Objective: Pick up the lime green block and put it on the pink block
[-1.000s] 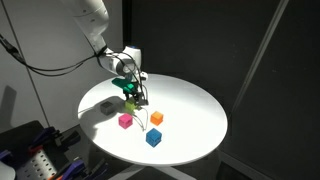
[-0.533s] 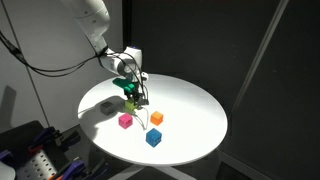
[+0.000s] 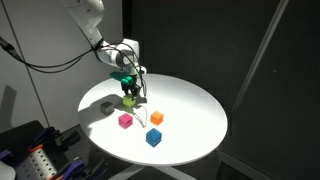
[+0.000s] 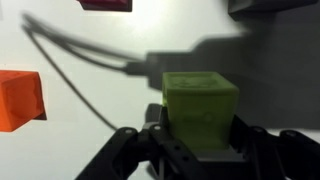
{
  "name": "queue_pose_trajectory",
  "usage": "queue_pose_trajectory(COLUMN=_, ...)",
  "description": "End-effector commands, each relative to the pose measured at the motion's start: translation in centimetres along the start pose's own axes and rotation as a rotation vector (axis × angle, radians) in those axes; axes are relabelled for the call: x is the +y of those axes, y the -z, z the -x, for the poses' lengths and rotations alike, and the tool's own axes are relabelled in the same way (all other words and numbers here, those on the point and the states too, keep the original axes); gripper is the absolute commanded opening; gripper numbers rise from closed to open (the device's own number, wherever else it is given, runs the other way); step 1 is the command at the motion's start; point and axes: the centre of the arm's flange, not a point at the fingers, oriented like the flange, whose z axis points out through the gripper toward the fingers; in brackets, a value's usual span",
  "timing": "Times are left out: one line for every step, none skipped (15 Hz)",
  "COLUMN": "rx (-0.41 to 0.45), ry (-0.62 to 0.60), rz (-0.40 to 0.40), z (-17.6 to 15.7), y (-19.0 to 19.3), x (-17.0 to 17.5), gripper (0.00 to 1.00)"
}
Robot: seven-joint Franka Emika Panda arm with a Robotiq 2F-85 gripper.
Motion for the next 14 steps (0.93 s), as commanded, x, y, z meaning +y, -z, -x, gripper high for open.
queue_pose_trajectory(rx=-0.007, ry=-0.004, rz=0.022, z=2.6, y=3.2, x=0.0, gripper=0.29)
queue_pose_trajectory(rx=-0.004, ry=-0.011, rz=0.021, z=3.1, y=3.8, x=0.3, gripper=0.29)
queue_pose_trajectory(rx=0.006, ry=-0.026, rz=0.02, z=3.6, y=4.3, x=0.7, gripper=0.29)
queue_pose_trajectory(rx=0.014, ry=-0.039, rz=0.02, z=4.0, y=4.8, x=1.0, gripper=0.29)
queue_pose_trajectory(rx=0.02, ry=-0.057, rz=0.021, z=4.4, y=5.3, x=1.5, gripper=0.29)
queue_pose_trajectory(rx=0.024, ry=-0.08, rz=0.021, z=4.9, y=5.8, x=2.0, gripper=0.29)
queue_pose_trajectory(rx=0.027, ry=-0.096, rz=0.022, z=5.2, y=6.2, x=2.5, gripper=0.29)
queue_pose_trajectory(rx=0.034, ry=-0.115, rz=0.027, z=5.6, y=6.6, x=3.2, gripper=0.29)
queue_pose_trajectory(rx=0.035, ry=-0.135, rz=0.03, z=6.0, y=6.9, x=3.8, gripper=0.29)
queue_pose_trajectory(rx=0.039, ry=-0.154, rz=0.032, z=6.3, y=7.2, x=4.4, gripper=0.29)
queue_pose_trajectory(rx=0.038, ry=-0.175, rz=0.036, z=6.6, y=7.4, x=5.0, gripper=0.29)
queue_pose_trajectory(rx=0.039, ry=-0.19, rz=0.041, z=7.0, y=7.5, x=5.7, gripper=0.29)
queue_pose_trajectory(rx=0.036, ry=-0.207, rz=0.046, z=7.3, y=7.5, x=6.3, gripper=0.29)
queue_pose_trajectory(rx=0.034, ry=-0.219, rz=0.05, z=7.6, y=7.5, x=6.8, gripper=0.29)
